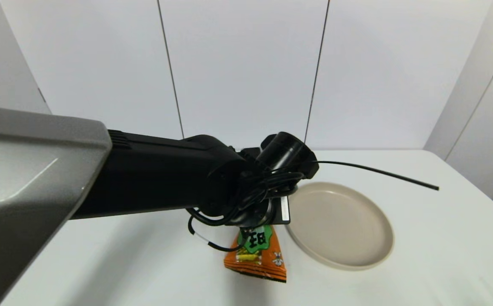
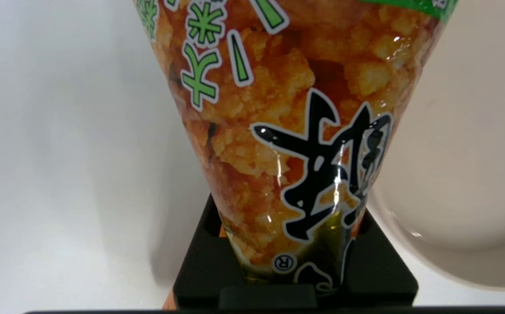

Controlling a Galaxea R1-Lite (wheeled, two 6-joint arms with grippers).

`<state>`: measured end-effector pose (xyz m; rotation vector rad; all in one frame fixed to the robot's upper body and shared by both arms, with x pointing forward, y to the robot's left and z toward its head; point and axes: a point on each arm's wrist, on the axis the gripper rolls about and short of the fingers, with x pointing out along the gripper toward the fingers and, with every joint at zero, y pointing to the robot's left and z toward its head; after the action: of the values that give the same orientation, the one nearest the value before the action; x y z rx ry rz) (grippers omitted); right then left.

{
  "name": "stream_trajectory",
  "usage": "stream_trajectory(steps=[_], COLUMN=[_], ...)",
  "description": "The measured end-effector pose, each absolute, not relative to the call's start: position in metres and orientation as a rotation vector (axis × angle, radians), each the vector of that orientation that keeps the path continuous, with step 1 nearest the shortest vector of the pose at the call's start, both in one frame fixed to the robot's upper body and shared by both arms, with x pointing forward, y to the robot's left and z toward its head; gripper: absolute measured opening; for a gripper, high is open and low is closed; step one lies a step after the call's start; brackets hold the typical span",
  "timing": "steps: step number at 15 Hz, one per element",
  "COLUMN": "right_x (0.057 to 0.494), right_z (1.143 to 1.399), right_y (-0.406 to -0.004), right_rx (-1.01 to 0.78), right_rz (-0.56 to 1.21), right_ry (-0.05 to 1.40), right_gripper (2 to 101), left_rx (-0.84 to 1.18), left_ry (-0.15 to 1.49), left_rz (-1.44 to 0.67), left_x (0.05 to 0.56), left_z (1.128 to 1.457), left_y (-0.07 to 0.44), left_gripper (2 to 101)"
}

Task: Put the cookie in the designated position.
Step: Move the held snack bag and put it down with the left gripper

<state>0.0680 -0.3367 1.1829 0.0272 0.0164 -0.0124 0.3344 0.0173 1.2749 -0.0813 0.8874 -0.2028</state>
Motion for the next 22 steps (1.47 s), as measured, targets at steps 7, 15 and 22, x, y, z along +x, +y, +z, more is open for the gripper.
stream_trajectory(steps=[7, 15, 22], right_x=[0.068, 0.068, 0.068], right_z=[1.183, 1.183, 1.183], right_y=[-0.337, -0.337, -0.337], right_rx=[0.027, 0.026, 0.025], right_rz=[-0.013, -0.013, -0.013], right_ry=[0.016, 0.016, 0.016], right_gripper=[97.7, 97.7, 97.7], left_rx=[-0.104, 0.022, 0.113], left_ry=[0.877, 0.934, 1.097], left_rz=[-0.176, -0.171, -0.372], left_x=[0.364, 0.355, 0.294], left_z=[1.265, 1.281, 1.289], left_y=[0.004, 0.03, 0.09], left_gripper=[36.7, 75.8, 88.7])
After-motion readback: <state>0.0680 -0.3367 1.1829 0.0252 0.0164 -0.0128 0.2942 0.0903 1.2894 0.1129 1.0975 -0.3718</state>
